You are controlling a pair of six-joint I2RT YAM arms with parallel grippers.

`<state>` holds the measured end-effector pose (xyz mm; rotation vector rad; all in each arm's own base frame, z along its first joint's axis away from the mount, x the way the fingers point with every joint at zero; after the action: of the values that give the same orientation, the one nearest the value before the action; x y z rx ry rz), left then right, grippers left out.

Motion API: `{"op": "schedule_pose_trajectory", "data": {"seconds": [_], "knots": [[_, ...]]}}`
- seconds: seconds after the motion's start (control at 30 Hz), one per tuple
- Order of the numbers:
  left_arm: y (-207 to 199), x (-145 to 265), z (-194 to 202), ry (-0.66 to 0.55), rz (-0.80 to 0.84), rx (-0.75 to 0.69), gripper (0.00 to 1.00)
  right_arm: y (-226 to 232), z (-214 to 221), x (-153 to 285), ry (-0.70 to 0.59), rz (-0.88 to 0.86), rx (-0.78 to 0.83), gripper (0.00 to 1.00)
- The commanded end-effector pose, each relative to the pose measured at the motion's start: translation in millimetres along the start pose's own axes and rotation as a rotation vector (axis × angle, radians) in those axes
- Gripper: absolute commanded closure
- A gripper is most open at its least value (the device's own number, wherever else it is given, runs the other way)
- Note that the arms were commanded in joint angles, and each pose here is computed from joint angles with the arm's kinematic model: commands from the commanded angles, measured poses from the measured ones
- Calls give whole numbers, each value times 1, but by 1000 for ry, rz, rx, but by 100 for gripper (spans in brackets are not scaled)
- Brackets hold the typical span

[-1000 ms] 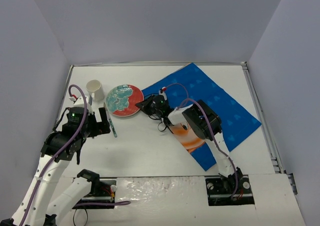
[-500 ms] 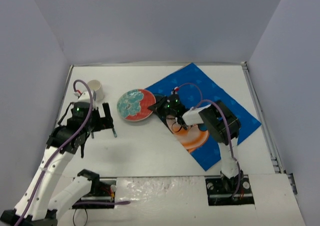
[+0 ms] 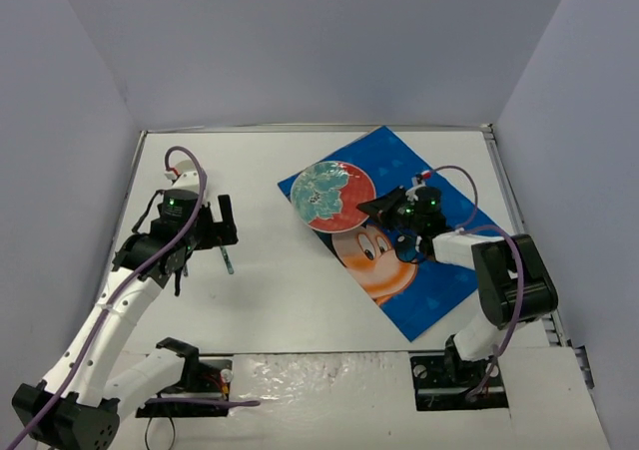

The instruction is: Set the dinner table for one person

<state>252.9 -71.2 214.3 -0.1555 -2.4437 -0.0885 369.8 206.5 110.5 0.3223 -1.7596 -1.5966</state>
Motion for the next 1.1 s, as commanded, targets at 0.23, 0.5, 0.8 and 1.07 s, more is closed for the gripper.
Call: {"op": "schedule_pose_trajectory", "data": {"seconds": [0.23,0.5,0.8,1.07], "knots": [[-6,-6,-28,-95,28,-17,3,41,-66,92,-90,-258,150,100],[-7,-7,-29,-95,32,-27,3,11,-79,108,-143,-232,157,100],[-8,-9,-29,-90,38,-29,3,7,-90,102,-153,-306,188,100],[-8,-9,-28,-86,38,-26,3,14,-105,97,-185,-368,213,100]]}}
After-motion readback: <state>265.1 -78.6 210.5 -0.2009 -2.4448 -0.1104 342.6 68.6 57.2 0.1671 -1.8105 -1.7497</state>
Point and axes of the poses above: each gripper's point midway between its finger pads, its own x axis back along the fingers, its own y axis along the line the jaws close on, z = x × y, the point moved 1 cm from there along x, back along the fingers, and after that the axes turned 15 degrees about -x, right-handed, at the moved point
